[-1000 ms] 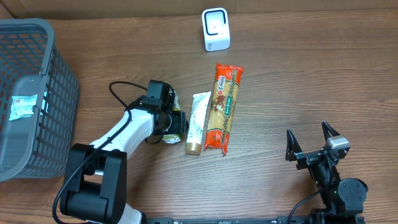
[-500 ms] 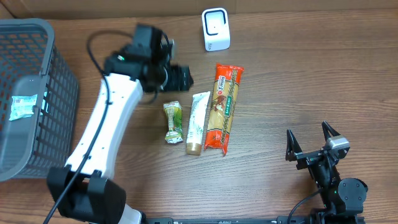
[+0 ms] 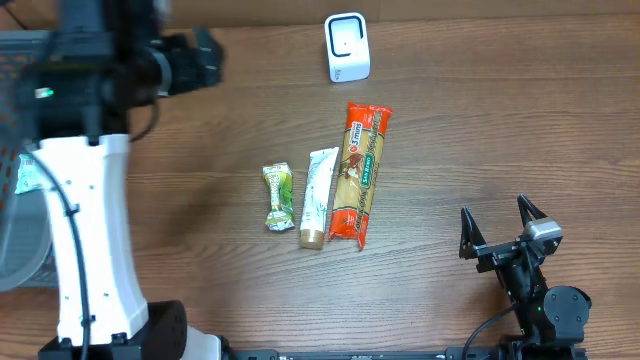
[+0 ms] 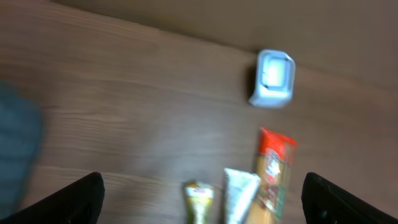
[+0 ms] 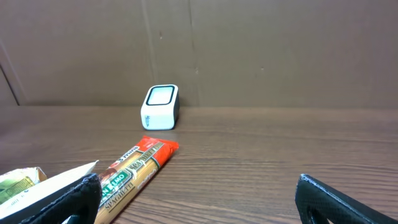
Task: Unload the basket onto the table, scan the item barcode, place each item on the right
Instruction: 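Place the Pokka drink left of the white tube and release, then reach the left gripper into the basket and grasp the mint tissue pack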
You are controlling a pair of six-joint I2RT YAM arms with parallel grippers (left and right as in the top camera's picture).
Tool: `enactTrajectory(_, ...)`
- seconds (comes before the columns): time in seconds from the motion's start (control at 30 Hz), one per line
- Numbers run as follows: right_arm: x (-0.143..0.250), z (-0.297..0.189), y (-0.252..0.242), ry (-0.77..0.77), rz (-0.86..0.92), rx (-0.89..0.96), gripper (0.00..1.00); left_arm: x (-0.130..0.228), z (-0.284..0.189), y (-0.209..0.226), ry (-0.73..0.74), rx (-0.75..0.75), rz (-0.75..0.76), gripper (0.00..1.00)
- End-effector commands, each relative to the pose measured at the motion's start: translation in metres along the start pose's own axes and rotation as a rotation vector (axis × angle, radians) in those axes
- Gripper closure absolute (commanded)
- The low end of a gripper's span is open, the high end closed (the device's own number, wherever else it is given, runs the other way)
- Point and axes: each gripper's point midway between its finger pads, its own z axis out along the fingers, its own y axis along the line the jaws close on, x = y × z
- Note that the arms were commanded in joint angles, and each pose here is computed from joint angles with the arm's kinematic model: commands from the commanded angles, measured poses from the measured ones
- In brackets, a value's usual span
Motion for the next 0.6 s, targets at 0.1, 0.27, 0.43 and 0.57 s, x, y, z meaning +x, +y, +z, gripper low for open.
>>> enactTrajectory(0.1, 0.002, 0.0, 0.0, -0.003, 0.001, -0.002, 0.0, -0.027, -0.033, 0.092, -0.118, -0.165, -0.21, 0.05)
enactTrajectory(0.27, 0.002, 0.0, 0.0, -0.003, 0.001, -0.002, 0.0, -0.045, -0.057, 0.155, -0.226, -0.274, -0.302, 0.0)
enactTrajectory(0.43, 0.002, 0.0, 0.0, -0.003, 0.001, -0.002, 0.0, -0.056, -0.075, 0.206, -0.325, -0.344, -0.44, 0.01)
enactTrajectory(0.57, 0.002, 0.0, 0.0, -0.003, 0.001, -0.002, 0.0, -0.052, -0.065, 0.246, -0.31, -0.411, -0.495, 0.02)
